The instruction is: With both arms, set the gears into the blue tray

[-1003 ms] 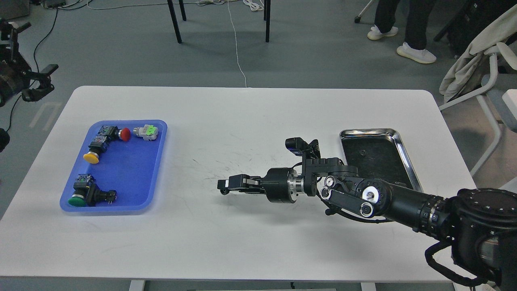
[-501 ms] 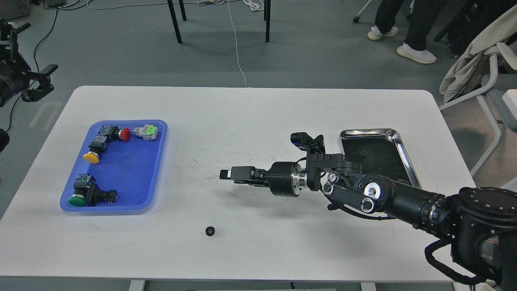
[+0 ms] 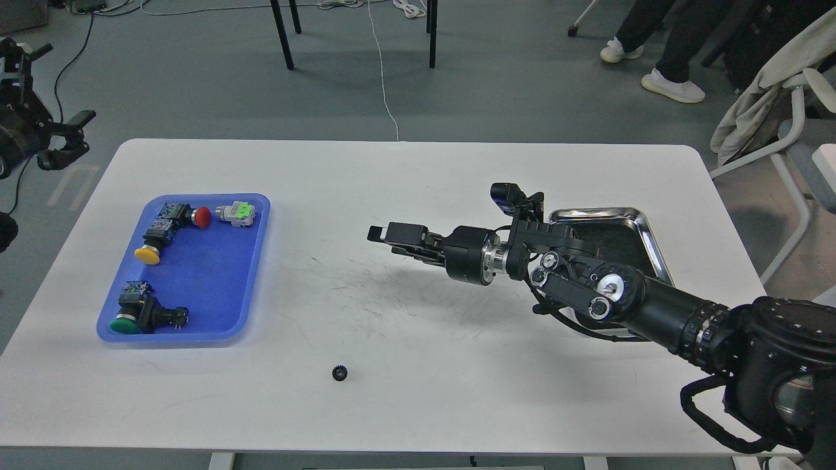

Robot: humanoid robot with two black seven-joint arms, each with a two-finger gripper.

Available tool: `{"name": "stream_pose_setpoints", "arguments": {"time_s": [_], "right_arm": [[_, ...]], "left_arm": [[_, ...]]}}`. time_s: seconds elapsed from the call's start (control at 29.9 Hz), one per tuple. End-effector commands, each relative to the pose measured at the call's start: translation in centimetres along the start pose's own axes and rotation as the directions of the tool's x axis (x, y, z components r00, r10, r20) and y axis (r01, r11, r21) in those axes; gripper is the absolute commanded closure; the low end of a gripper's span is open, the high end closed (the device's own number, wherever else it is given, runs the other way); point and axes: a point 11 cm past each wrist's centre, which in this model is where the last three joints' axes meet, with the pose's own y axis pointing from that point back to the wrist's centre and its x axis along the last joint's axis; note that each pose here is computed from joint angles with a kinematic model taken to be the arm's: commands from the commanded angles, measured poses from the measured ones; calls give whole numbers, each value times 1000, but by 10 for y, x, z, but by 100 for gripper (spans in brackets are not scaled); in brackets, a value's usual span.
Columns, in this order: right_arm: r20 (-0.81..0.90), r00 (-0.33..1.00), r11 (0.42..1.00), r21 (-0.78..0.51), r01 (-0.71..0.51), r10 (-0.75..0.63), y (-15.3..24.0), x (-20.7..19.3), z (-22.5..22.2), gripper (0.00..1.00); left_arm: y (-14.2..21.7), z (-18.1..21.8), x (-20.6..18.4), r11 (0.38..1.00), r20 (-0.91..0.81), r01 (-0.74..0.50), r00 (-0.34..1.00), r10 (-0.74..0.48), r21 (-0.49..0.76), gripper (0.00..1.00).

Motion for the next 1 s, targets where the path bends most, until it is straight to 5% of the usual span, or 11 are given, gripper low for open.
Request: {"name": "stream_pose_setpoints", "arguments": {"time_s": [0.0,0.67,0.97], "right_arm": [[10,998,998,22,-66,66,1,14,-6,27],[294,872,888,130,-442,391,12,94,-49,20],[429,690,749,44,-661,583,85,161,-25,18]], "left_arm": [[0,0,0,1000,1,0,1000,0,1,1],[5,-36,-13,994,7,47,999,-48,97,1],[15,-47,-35,972,123,138,979,-163,191,1]]}}
